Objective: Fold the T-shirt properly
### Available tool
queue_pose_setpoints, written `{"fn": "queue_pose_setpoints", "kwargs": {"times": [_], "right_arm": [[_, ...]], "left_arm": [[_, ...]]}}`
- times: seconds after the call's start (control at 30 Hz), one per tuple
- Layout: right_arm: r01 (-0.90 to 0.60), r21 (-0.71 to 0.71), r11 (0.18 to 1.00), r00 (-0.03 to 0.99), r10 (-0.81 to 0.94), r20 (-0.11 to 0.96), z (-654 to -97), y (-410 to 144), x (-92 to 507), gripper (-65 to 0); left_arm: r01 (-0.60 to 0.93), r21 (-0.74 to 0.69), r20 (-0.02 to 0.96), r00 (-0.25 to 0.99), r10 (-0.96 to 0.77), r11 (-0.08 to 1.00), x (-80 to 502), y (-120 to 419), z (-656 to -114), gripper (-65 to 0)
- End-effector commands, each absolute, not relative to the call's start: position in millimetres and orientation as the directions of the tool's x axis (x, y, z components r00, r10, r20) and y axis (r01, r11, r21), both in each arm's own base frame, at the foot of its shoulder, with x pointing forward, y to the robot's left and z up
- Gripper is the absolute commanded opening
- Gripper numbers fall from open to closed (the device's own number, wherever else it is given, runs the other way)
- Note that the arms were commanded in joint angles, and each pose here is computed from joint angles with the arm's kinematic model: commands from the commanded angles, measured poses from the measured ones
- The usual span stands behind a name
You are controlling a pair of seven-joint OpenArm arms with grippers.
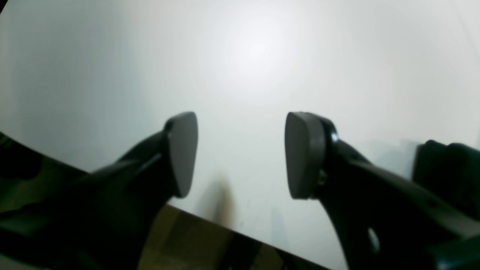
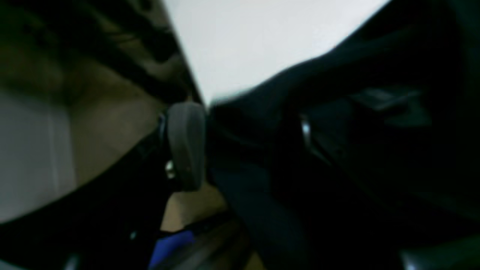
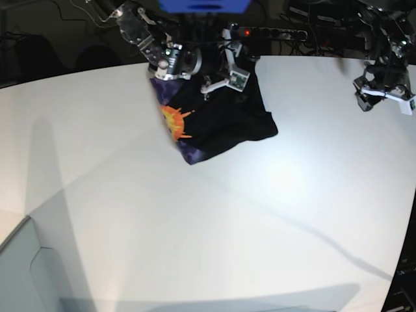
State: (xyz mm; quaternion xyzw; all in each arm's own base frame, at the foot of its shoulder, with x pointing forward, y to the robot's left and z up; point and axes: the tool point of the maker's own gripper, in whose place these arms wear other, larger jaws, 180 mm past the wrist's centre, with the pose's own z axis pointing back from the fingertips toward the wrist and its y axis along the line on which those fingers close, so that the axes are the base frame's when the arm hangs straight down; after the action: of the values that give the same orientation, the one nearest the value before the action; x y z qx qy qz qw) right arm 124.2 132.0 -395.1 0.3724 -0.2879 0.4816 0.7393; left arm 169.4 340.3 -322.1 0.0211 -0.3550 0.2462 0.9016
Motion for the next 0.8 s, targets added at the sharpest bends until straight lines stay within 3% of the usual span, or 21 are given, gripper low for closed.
{"fn": "queue_pose_setpoints", "kwargs": {"times": [0.0, 0.1, 0.37, 0.7, 0.77], "right_arm": [[-0.938, 0.276, 0.209, 0.342, 0.446, 0.827, -375.8, 148.9, 121.2, -34.9], [-0.96, 0.244, 0.135, 0.279, 0.457, 0.845, -367.2, 161.5, 112.7, -32.7], [-0.976, 0.172, 0.137, 0.214, 0.428, 0.878, -346.1, 160.5, 132.4, -31.8], [-0.951, 0.09, 0.295, 0.197, 0.357, 0.913, -315.6, 127.9, 185.8, -31.6], [-0.936, 0.095, 0.338, 0.22, 0.352, 0.91, -318.1, 117.5, 194.4, -28.5]], "left_arm": [[-0.45, -0.123, 0.675, 0.616, 0.407, 0.885, 171.6, 343.5, -313.2, -29.2], [-0.449, -0.121, 0.674, 0.618, 0.405, 0.885, 171.3, 343.8, -313.2, -29.2], [-0.452, -0.122, 0.671, 0.618, 0.409, 0.884, 170.2, 343.1, -314.4, -29.2], [-0.464, -0.151, 0.643, 0.625, 0.444, 0.873, 162.1, 331.9, -326.0, -29.2], [-0.475, -0.211, 0.619, 0.612, 0.493, 0.855, 158.9, 317.5, -334.8, -29.1]]}}
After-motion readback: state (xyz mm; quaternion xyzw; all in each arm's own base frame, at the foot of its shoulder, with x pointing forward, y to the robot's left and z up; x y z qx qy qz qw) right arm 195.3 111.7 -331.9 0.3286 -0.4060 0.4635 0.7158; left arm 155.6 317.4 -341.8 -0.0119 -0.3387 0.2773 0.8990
